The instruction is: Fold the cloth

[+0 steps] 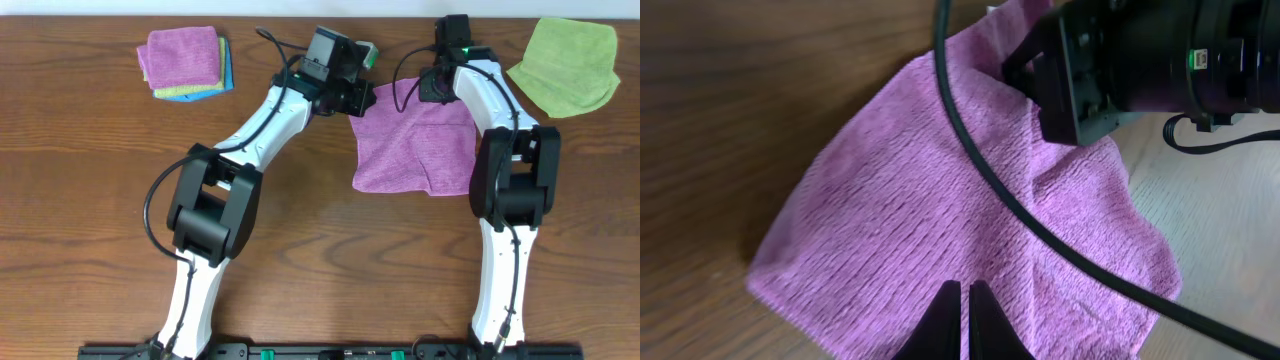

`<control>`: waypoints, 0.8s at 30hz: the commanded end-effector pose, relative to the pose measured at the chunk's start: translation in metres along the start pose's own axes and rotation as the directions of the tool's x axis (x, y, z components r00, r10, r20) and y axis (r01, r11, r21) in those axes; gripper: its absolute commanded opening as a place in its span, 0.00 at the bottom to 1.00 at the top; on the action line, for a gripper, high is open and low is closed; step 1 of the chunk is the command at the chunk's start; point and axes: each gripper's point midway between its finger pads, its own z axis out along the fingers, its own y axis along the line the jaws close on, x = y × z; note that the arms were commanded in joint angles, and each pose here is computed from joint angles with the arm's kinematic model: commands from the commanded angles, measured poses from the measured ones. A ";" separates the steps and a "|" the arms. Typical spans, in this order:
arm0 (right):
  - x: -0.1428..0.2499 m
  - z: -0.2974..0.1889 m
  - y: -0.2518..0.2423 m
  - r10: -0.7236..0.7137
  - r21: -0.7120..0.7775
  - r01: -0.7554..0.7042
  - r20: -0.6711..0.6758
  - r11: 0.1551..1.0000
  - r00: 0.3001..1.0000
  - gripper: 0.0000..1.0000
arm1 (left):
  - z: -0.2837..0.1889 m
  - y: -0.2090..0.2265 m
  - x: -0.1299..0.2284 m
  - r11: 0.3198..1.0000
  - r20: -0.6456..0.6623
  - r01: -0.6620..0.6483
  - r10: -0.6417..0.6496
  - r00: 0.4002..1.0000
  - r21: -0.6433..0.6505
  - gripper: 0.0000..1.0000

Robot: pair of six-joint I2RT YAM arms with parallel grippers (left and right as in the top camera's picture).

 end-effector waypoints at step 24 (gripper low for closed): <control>0.057 0.033 0.048 -0.073 -0.081 0.061 -0.162 0.995 0.984 0.01 | 0.026 0.068 0.025 0.976 -0.043 -0.011 0.001 0.999 -0.220 0.06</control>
